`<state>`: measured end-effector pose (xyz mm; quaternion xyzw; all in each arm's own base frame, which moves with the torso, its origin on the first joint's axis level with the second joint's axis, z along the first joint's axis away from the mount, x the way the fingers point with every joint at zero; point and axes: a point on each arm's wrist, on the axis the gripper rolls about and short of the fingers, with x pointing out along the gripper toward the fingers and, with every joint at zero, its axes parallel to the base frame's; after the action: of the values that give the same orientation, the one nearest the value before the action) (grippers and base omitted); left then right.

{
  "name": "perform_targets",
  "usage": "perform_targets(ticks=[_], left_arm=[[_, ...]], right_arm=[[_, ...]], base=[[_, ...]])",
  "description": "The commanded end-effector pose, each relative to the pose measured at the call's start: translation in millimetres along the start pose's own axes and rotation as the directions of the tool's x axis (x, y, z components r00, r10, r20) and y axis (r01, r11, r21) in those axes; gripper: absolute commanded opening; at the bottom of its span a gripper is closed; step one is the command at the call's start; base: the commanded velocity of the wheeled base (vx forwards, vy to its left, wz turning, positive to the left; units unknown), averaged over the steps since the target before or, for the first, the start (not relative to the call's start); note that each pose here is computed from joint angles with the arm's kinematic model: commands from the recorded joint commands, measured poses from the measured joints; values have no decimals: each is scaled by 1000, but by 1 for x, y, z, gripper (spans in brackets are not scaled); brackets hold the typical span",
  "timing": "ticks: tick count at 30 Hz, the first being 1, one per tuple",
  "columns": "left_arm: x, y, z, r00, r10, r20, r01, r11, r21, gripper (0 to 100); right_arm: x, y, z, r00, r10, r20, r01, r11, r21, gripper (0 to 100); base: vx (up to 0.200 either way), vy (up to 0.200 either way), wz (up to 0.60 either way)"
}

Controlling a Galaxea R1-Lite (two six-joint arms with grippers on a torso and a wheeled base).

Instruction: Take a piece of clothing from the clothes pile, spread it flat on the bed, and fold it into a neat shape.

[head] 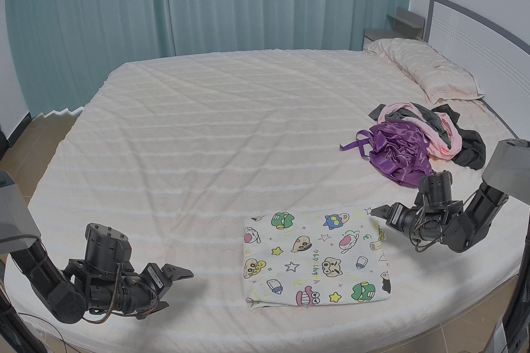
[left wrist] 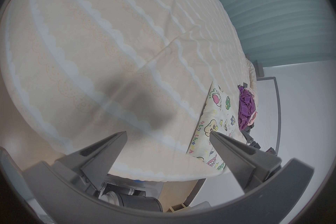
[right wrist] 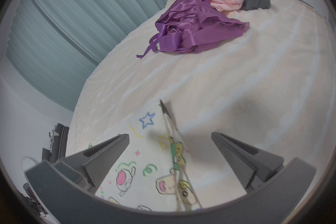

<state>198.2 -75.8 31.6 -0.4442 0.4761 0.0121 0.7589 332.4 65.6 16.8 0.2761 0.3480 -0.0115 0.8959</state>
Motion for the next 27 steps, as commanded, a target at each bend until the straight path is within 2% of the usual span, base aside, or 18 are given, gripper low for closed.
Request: perform_targets(ticks=[1,12,20,24,27], left_arm=[[1,0,0,1000,3,2,-3,1000,-2,100],[1,0,0,1000,5,3,-5,1000,-1,100],[0,-1,0,1000,0,6,0,1000,2,100],[7,-18,8,992,-62,107,58,997,41,100],[21,-31,15,984,-76,163,67,996,56,100]], right_arm=[[-16,-2,-9,1000,-3,-27,2,1000,-5,100],[-19,-6,-25,998,19,-61,-21,1000,-20,100],[-21,4,-40,994,41,-101,-47,997,-55,100],[-22,13,-52,989,59,-135,-70,994,-80,100],[-20,18,-61,985,67,-159,-83,992,-100,100]], base=[[0,-200,0],[0,-200,0],[0,0,0],[0,0,0],[0,0,0]])
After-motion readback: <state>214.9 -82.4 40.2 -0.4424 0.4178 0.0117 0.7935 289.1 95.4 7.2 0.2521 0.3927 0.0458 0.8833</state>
